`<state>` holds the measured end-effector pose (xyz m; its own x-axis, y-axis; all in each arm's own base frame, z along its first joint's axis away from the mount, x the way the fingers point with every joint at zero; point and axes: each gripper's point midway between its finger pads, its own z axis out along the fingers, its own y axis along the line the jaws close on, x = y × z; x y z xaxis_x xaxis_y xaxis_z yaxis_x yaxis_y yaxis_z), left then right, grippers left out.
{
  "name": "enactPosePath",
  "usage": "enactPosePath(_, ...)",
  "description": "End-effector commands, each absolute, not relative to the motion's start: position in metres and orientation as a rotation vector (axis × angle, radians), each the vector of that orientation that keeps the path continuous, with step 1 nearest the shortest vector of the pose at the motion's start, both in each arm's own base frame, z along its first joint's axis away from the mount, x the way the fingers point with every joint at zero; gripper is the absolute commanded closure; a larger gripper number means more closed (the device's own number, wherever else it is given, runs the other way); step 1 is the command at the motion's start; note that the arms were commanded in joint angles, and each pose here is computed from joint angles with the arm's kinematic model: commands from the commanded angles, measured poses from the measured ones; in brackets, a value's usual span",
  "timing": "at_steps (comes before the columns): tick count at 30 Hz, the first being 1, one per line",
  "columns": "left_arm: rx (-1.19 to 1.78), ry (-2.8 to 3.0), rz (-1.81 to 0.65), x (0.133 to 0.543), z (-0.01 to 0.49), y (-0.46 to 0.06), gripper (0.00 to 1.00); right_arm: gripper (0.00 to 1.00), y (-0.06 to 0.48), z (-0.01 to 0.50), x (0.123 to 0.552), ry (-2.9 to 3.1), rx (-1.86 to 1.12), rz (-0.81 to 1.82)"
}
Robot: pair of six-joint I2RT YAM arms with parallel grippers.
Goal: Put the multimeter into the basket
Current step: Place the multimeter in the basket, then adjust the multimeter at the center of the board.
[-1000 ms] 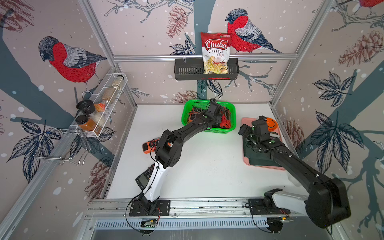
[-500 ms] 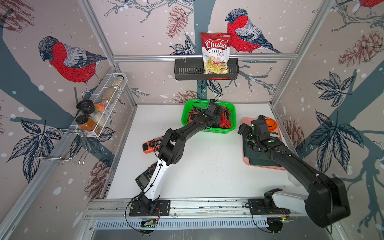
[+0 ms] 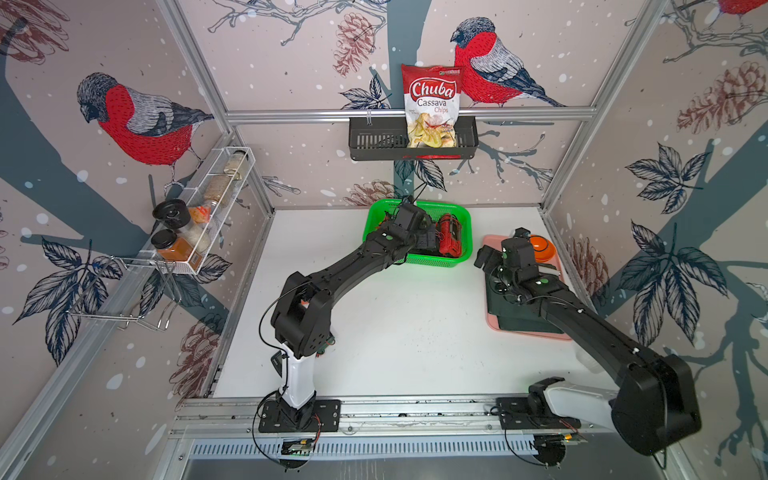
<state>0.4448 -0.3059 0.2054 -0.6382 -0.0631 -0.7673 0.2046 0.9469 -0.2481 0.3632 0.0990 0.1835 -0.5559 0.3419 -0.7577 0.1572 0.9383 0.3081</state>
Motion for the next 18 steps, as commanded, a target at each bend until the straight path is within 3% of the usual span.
enactPosePath(1,-0.058,2.177,-0.322,0.435,0.214,-0.259,0.02,0.00,0.097,0.192,0.362,2.148,0.326,0.208)
enactPosePath(11,-0.620,2.106,-0.212,0.363,0.170,-0.063,0.02,0.00,0.112,0.207,0.357,2.119,0.257,0.254)
enactPosePath(18,-0.967,1.960,-0.227,0.333,0.149,0.020,0.02,0.01,0.124,0.210,0.358,2.121,0.212,0.276)
